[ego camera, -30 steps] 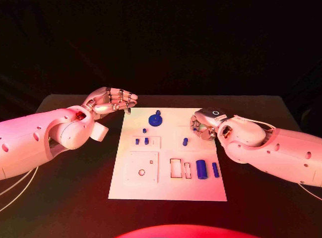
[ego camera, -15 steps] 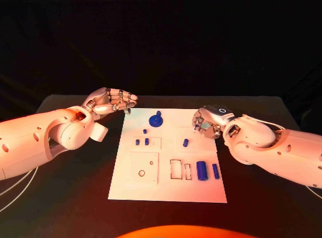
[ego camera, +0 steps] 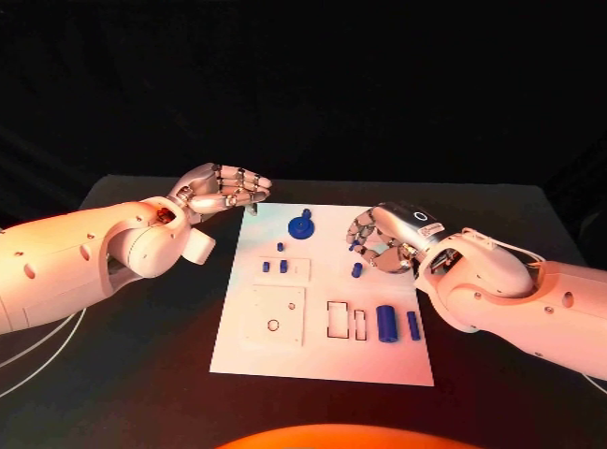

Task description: Assemble the parts on the task board

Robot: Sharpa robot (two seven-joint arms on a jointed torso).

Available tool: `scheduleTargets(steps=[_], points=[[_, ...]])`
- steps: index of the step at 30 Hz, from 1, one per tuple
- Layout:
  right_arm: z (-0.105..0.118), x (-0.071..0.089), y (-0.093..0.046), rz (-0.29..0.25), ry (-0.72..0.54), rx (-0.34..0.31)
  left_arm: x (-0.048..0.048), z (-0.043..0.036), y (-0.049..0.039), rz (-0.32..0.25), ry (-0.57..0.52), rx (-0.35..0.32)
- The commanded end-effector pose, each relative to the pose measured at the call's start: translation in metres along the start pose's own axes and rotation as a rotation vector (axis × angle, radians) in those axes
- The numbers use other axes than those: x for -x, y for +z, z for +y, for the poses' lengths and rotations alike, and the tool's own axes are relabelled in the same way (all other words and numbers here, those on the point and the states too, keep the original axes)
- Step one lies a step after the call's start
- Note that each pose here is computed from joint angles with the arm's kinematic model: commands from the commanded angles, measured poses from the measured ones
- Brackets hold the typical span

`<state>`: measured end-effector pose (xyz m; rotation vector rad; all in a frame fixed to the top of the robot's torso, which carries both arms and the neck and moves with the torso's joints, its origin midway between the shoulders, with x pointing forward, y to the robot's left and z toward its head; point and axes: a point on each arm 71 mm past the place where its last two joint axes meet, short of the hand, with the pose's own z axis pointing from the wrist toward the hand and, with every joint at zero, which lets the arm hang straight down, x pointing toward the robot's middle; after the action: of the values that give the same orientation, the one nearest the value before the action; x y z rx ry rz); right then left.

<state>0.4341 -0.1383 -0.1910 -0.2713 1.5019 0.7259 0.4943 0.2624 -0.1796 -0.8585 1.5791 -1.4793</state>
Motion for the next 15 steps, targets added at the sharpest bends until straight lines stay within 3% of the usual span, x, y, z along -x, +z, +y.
scheduleTargets(steps=[1, 7, 15], points=[[0.022, -0.005, 0.001, -0.018, 0.051, 0.081, -0.005, -0.0019, 0.0025, 0.003, -0.013, -0.015], [0.051, -0.028, 0.006, 0.056, 0.071, 0.147, -0.0128, -0.003, 0.0066, 0.005, -0.024, -0.022], [0.068, -0.057, 0.01, 0.138, 0.062, 0.171, -0.0181, -0.0041, 0.0101, -0.01, -0.045, -0.031]])
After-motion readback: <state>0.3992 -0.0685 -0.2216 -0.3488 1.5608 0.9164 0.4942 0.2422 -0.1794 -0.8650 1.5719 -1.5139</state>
